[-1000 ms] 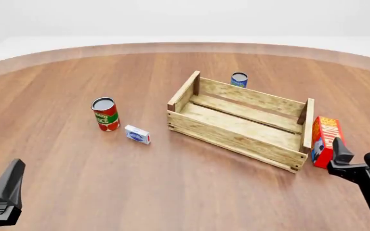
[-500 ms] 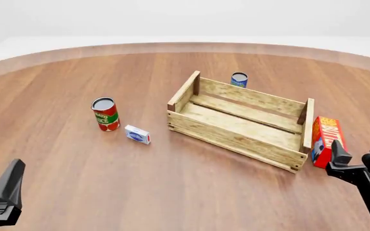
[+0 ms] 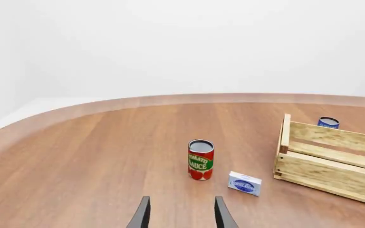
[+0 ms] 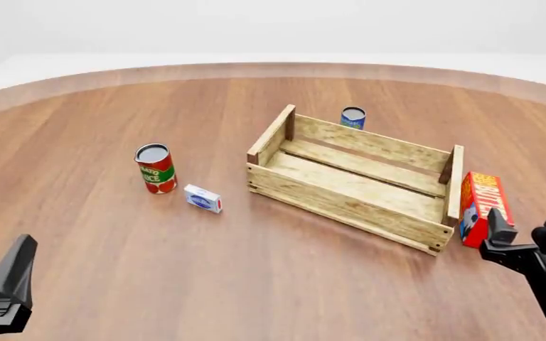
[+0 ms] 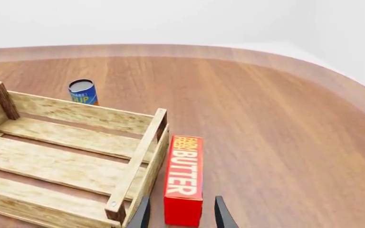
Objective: Pick up the butter and put it in the tray.
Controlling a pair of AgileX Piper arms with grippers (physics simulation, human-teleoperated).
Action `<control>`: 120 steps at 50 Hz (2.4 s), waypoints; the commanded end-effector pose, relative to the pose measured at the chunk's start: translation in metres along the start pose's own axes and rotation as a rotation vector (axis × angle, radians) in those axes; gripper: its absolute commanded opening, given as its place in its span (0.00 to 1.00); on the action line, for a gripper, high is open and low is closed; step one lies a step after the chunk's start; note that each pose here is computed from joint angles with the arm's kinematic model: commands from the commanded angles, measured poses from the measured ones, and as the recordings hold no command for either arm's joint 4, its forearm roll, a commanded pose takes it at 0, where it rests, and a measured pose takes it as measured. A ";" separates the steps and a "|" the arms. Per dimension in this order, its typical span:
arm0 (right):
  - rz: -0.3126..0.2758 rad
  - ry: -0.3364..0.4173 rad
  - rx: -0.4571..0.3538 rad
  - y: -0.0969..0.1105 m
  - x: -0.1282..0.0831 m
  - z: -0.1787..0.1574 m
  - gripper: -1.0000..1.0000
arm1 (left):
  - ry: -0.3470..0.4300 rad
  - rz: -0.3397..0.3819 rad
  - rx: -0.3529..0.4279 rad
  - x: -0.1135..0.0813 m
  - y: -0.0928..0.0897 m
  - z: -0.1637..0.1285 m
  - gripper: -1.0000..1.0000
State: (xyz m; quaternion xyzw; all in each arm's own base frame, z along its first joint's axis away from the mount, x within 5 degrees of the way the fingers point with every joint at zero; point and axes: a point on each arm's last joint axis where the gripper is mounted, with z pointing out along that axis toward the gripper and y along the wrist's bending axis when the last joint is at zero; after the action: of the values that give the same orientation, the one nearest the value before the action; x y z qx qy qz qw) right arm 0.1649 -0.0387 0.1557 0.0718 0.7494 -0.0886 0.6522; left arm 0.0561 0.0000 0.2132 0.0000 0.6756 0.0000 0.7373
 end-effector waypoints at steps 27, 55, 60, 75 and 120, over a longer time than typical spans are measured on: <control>0.005 0.037 -0.005 0.001 0.005 0.022 1.00 | 0.000 0.000 0.000 0.000 0.000 0.000 1.00; 0.014 0.069 0.009 -0.002 0.011 0.033 1.00 | 0.000 0.000 0.000 0.000 0.000 0.000 1.00; 0.016 0.074 0.010 -0.002 0.013 0.035 1.00 | 0.000 0.000 0.000 0.000 0.000 0.000 1.00; 0.020 0.095 0.006 -0.001 0.017 0.042 1.00 | 0.000 0.000 0.000 0.000 0.000 0.000 1.00; 0.020 0.149 -0.002 0.001 0.031 0.058 1.00 | 0.000 0.000 0.000 0.000 0.000 0.000 1.00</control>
State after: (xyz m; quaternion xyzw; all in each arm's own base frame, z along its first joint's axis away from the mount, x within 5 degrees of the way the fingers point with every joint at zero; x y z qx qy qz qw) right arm 0.2134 -0.0505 0.1211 0.0843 0.7914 -0.0762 0.6007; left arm 0.0561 0.0000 0.2132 0.0000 0.6756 0.0000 0.7373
